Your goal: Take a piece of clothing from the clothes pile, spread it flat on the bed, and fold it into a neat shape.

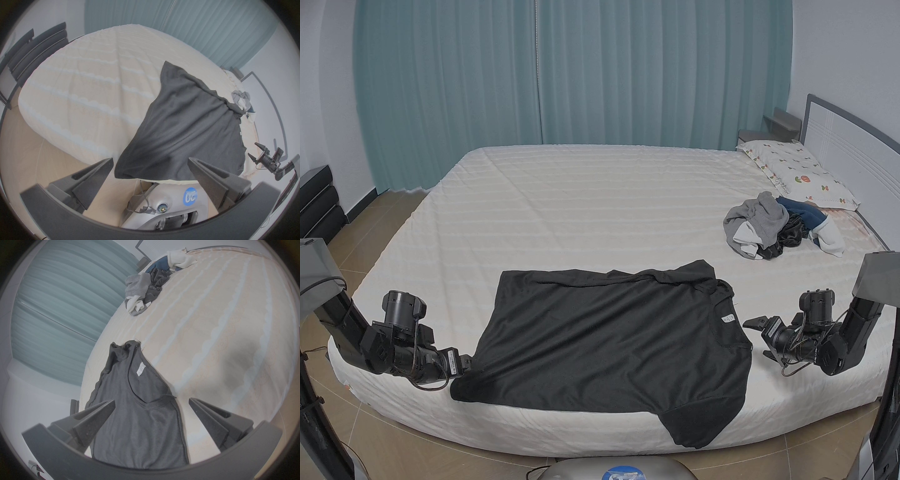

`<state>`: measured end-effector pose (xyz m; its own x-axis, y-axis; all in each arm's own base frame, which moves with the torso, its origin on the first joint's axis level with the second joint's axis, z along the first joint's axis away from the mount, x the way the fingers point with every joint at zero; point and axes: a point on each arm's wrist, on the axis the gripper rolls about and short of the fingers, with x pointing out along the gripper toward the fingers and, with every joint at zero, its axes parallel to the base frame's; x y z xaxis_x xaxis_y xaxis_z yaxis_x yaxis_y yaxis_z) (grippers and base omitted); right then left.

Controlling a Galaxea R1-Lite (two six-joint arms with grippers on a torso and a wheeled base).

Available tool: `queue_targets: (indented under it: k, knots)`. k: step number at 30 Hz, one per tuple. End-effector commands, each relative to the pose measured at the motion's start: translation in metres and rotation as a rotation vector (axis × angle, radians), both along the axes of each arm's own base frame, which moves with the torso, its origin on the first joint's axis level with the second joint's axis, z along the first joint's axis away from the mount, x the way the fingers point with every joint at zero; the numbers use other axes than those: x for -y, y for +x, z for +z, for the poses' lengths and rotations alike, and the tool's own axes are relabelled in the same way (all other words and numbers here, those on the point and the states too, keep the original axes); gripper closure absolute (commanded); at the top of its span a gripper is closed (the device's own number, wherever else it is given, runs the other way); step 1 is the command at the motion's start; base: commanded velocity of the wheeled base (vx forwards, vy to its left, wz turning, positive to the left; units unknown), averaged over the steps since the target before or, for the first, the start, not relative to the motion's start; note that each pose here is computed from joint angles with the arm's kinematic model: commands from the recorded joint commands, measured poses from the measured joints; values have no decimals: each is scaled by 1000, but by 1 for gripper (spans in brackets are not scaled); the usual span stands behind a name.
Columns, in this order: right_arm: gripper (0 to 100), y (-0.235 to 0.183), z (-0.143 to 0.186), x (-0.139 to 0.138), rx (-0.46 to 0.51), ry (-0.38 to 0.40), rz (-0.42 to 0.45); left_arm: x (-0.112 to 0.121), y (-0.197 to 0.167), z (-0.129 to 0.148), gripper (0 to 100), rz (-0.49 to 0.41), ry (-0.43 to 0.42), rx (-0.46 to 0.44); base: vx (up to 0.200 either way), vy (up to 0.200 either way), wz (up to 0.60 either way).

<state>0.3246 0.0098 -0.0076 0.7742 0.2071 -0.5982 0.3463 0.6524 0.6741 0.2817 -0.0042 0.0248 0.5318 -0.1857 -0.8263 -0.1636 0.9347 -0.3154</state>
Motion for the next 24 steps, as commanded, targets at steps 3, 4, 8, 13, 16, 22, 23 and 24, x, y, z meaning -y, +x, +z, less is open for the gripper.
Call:
queue_targets:
  k: [3,4,8,13,16,22,23,24]
  knots:
    - [0,-2,10,3,25,12,-11,1,10,8,0,39,-84,76,0,0,0]
    - [0,-2,11,3,26,12,-11,1,13,9,0,66,-106,87,0,0,0]
    - [0,-1,14,4,39,15,-16,2,19,14,0,136,-168,111,0,0,0]
    - [0,-1,19,4,55,15,-17,1,23,11,0,140,-169,107,0,160,0]
    - [0,0,22,4,65,23,-24,1,24,7,0,144,-172,96,0,200,0]
    - [0,0,28,4,77,60,-50,1,25,6,0,145,-173,97,0,67,0]
    - [0,1,29,4,81,60,-50,1,27,5,0,146,-174,99,0,0,0]
    - [0,1,29,4,87,60,-50,1,27,5,0,147,-175,101,0,0,0]
